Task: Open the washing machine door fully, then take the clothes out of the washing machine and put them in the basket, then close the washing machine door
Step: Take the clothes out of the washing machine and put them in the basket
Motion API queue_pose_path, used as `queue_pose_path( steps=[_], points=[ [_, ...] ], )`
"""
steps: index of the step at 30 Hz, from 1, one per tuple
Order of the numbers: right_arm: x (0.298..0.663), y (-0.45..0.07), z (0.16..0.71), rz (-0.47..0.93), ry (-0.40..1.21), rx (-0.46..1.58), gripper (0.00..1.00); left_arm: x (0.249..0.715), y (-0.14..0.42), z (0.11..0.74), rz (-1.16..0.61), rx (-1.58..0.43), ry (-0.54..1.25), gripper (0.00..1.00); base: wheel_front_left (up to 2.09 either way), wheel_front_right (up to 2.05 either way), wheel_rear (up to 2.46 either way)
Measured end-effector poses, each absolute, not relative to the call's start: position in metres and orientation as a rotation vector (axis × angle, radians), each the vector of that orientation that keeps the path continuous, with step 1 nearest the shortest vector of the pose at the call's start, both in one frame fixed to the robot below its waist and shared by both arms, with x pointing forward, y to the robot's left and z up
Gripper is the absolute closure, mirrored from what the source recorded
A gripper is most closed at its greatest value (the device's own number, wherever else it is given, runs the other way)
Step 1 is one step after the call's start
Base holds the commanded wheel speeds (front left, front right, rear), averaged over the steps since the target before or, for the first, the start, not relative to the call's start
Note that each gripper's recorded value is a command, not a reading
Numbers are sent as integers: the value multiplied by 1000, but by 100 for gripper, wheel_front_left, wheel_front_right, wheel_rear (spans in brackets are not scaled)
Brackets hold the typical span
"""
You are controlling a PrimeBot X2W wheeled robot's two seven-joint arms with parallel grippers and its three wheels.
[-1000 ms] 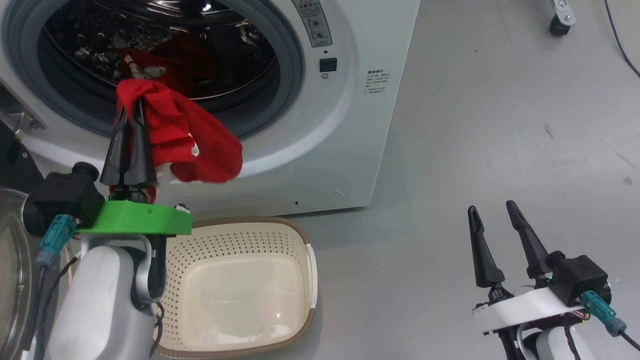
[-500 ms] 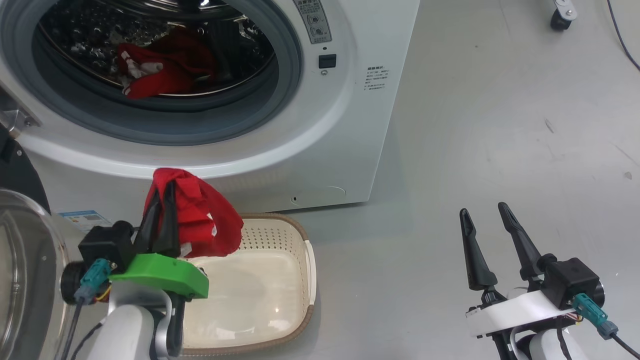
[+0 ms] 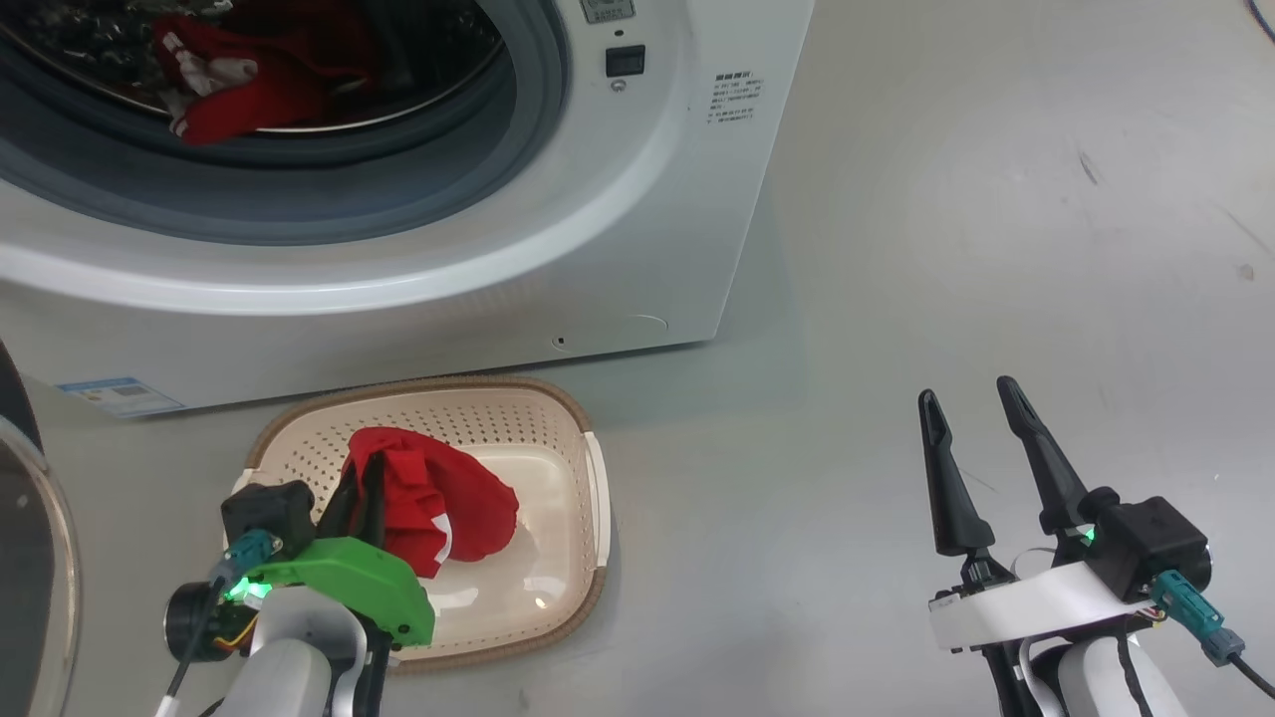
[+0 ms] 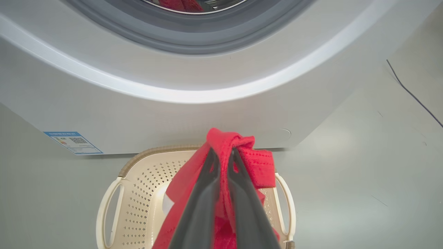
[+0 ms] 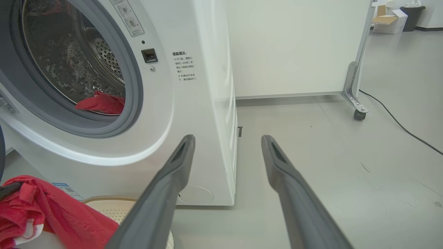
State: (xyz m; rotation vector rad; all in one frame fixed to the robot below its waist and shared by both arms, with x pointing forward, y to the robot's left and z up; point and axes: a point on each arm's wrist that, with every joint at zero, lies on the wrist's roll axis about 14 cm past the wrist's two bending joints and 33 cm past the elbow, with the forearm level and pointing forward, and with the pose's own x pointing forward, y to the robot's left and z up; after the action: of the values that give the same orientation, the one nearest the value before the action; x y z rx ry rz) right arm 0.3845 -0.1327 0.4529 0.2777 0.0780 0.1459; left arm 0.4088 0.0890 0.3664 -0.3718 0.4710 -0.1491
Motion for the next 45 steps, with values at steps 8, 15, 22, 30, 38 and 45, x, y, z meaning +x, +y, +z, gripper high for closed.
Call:
queue_pose_path(
  steps=[8, 15, 22, 30, 38, 45],
  points=[
    [404, -133, 443, 143, 90, 278, 0, 429, 80, 327, -161, -346, 595, 100, 0, 0, 0],
    [417, -134, 425, 140, 122, 279, 0, 434, 78, 278, -136, -330, 755, 100, 0, 0, 0],
    [439, -140, 413, 125, 123, 279, 0, 438, 72, 234, -121, -338, 897, 100, 0, 0, 0],
    [455, -151, 392, 96, 148, 281, 0, 428, 70, 185, -55, -395, 1050, 100, 0, 0, 0],
    [453, -162, 378, 63, 184, 269, 0, 421, 62, 165, -53, -398, 1120, 5, 0, 0, 0],
    [456, -165, 386, 58, 161, 262, 0, 420, 71, 168, -11, -396, 1099, 0, 0, 0, 0]
  ],
)
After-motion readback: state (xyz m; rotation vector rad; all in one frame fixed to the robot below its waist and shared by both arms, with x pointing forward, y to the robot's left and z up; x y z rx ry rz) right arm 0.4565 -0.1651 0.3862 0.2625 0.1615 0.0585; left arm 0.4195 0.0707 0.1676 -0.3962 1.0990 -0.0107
